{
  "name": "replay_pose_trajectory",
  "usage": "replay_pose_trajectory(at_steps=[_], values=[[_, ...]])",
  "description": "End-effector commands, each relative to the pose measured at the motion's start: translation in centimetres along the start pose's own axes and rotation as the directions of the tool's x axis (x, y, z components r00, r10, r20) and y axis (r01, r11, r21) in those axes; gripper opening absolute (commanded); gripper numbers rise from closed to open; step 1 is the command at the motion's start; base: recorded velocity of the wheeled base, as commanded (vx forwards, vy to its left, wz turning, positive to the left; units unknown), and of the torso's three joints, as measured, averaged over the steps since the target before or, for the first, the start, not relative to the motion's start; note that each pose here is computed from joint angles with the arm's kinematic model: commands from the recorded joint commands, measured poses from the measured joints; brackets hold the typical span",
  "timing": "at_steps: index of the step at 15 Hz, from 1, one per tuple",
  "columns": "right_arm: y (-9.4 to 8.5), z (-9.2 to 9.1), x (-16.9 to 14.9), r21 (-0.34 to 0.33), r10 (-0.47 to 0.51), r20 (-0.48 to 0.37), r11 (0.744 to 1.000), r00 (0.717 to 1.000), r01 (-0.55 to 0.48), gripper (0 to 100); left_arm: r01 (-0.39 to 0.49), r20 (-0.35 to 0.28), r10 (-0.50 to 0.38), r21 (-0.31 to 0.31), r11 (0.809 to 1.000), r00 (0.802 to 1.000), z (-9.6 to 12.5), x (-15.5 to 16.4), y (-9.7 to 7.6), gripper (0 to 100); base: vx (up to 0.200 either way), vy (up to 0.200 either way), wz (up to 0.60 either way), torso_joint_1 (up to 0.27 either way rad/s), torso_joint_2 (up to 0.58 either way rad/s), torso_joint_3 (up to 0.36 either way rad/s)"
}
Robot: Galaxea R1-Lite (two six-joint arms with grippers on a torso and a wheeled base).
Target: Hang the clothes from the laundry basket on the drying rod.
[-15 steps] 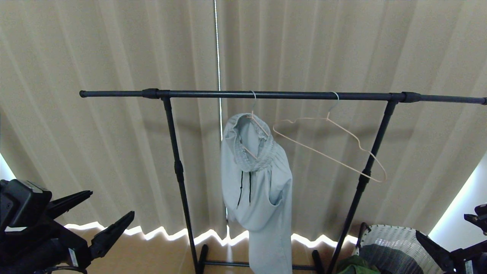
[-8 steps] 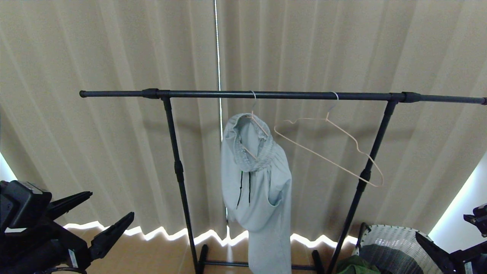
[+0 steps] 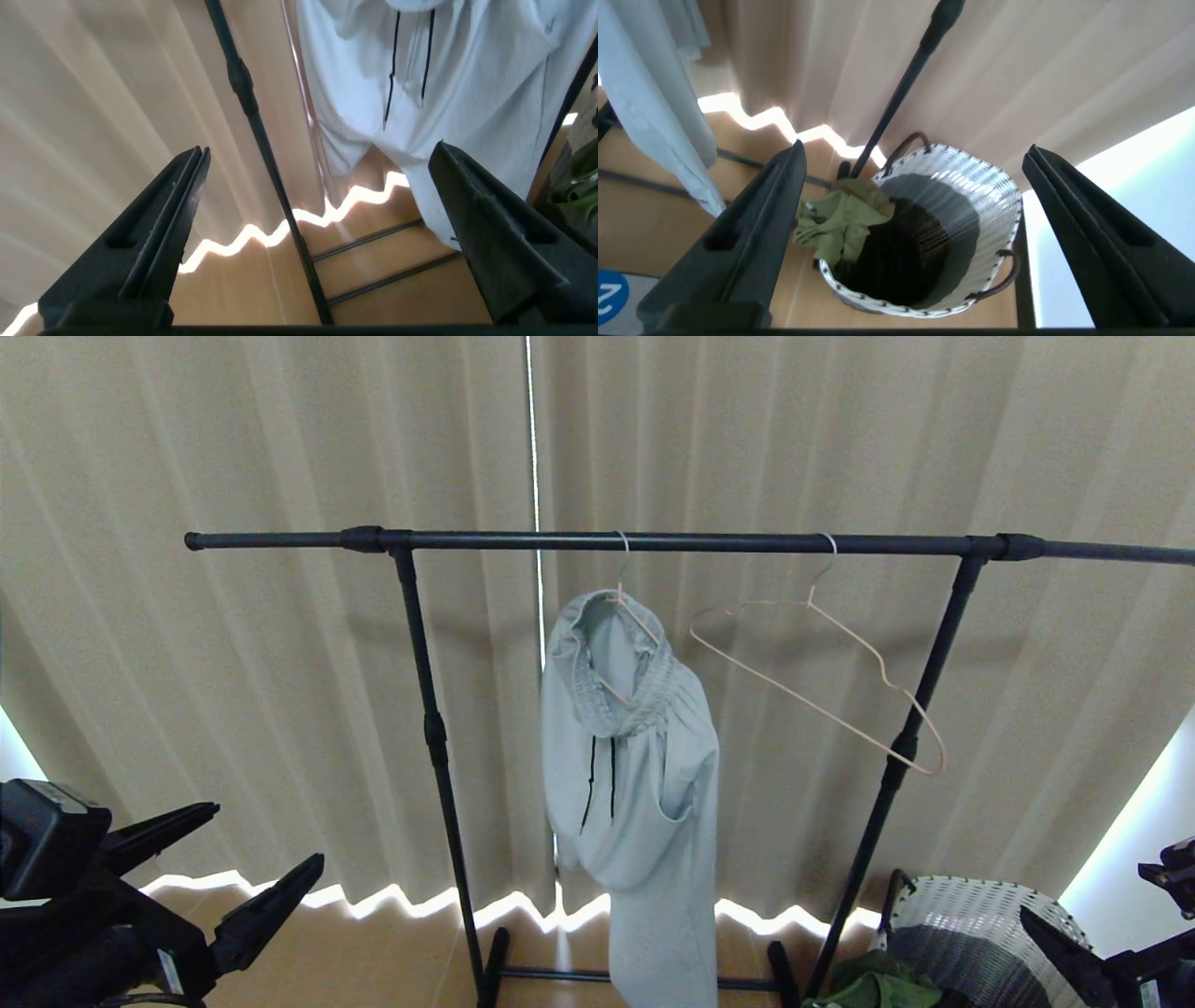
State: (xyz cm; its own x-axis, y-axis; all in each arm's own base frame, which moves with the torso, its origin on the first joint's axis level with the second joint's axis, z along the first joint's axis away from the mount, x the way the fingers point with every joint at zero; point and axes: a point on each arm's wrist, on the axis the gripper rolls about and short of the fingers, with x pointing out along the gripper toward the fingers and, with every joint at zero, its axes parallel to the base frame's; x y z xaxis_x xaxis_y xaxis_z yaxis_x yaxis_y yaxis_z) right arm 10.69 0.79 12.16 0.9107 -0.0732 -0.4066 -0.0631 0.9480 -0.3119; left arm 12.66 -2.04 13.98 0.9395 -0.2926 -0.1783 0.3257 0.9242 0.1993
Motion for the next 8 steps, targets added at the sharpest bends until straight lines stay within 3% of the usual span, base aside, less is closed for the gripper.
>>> replay_pose_trajectory(at_steps=[1,8], values=[[0.01,0.01,0.03,-0.002,0.001,-0.001,1.0,1.0,-0.001,100,-0.001,0.002,0.001,0.0,1.0,1.0,0.03,-0.02,0.0,100,0.0,0.0,0.0,-0.237,0.5,0.261],[-0.01,0.05,0.06,-0.001,0.0,-0.001,1.0,1.0,0.0,100,0.0,0.001,0.0,0.002,1.0,1.0,0.01,0.01,0.0,100,0.0,0.0,0.0,-0.23,0.5,0.262]])
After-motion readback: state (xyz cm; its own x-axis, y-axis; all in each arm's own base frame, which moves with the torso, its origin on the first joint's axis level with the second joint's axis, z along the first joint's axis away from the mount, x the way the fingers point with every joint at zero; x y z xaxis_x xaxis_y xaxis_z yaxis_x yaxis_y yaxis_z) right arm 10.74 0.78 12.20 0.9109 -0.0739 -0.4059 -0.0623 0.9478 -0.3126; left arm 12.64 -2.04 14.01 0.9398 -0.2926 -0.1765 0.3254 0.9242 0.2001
